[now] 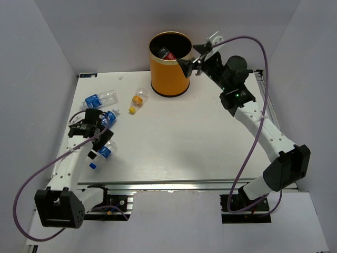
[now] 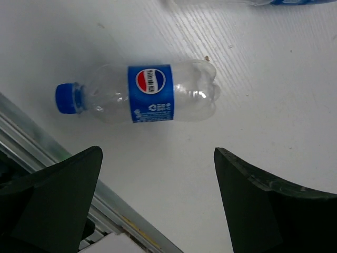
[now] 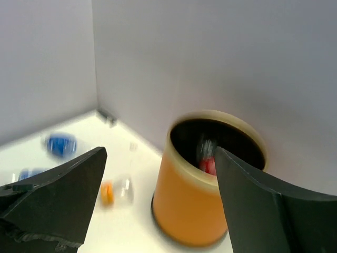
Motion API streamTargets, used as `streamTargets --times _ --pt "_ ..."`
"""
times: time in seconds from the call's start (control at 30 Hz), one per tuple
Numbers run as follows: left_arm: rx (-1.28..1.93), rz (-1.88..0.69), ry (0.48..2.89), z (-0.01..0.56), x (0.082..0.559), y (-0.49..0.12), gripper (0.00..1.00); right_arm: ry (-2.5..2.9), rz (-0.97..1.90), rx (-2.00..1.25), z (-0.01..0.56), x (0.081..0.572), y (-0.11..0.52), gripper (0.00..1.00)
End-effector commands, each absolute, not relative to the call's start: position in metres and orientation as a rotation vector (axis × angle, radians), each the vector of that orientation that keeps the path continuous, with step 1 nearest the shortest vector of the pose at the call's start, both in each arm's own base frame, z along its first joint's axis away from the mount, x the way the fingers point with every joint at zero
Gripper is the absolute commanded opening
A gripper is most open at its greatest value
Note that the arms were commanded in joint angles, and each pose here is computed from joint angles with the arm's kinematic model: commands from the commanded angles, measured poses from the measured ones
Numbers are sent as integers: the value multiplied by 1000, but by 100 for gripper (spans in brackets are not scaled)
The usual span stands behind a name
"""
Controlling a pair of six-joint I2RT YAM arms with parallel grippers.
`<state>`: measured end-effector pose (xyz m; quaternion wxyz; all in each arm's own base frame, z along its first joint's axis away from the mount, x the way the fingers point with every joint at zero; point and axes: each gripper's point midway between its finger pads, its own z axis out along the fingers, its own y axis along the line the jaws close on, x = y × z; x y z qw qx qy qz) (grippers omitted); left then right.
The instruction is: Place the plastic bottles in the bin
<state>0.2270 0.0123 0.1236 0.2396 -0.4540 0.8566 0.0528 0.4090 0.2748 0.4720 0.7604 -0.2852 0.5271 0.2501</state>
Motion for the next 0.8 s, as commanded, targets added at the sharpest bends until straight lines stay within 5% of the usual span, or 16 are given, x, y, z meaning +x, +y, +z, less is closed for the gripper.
streamTargets --times 0.0,0.23,0.77 --pt "-1196 191 2358 127 205 21 98 1228 520 -667 428 401 268 89" --pt "-646 -24 2564 137 223 -9 98 1206 514 -699 410 380 257 89" --pt "-544 121 2667 101 261 4 98 1221 546 -709 376 381 253 89"
